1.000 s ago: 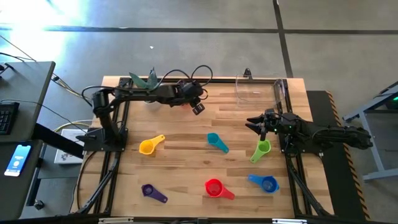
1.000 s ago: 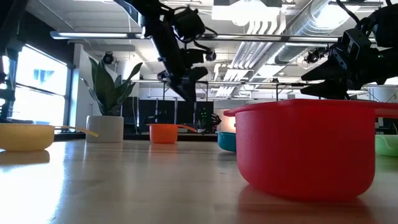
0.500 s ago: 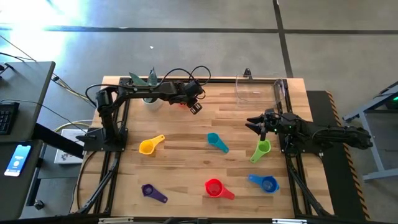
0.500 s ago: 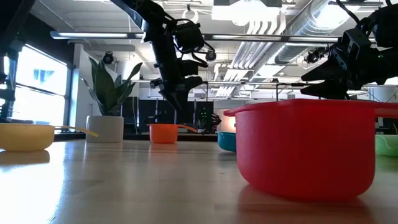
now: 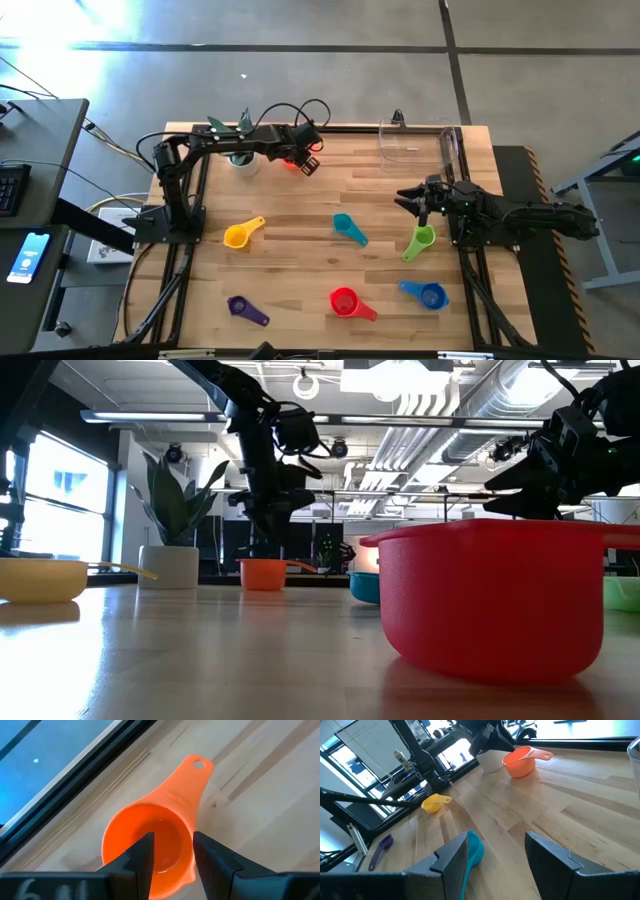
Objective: Nest measuring cups in basket
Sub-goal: Move the orange measuring cup to the center
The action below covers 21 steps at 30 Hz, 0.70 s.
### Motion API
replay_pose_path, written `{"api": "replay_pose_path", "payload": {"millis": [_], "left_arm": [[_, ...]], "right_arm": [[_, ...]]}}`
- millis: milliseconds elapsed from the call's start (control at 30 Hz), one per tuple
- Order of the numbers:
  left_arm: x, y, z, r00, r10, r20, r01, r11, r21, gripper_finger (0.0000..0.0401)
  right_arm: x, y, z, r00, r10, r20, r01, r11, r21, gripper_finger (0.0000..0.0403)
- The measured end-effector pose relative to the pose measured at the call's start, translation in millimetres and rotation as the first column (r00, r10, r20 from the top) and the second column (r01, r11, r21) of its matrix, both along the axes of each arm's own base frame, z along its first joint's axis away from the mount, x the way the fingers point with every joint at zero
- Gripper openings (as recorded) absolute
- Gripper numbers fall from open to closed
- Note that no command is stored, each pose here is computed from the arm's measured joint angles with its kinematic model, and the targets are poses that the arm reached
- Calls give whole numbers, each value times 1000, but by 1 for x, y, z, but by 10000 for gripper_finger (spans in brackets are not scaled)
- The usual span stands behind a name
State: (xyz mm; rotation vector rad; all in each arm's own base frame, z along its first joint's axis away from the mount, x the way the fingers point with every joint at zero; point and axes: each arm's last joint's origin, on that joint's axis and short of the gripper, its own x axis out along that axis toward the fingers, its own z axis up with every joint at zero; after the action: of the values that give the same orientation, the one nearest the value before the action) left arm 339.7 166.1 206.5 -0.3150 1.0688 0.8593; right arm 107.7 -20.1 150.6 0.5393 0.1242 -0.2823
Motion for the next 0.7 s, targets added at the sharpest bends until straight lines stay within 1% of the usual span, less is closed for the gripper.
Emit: {"api": "replay_pose_path", "payload": {"millis": [133, 333, 700], "left_arm": [[0, 0, -1, 1000, -16, 13, 16, 999, -41, 127], [0, -1, -5, 1000, -21, 2, 21, 998, -63, 127], [8, 0, -39, 996, -30, -82, 20, 994, -110, 127]], "right_arm": [[0, 0, 0, 1000, 0, 0, 0, 1000, 1, 188], [0, 0, 0, 1000, -3, 3, 3, 1000, 14, 188], [0, 0, 0, 1000, -3, 4, 3, 1000, 14, 188]]}}
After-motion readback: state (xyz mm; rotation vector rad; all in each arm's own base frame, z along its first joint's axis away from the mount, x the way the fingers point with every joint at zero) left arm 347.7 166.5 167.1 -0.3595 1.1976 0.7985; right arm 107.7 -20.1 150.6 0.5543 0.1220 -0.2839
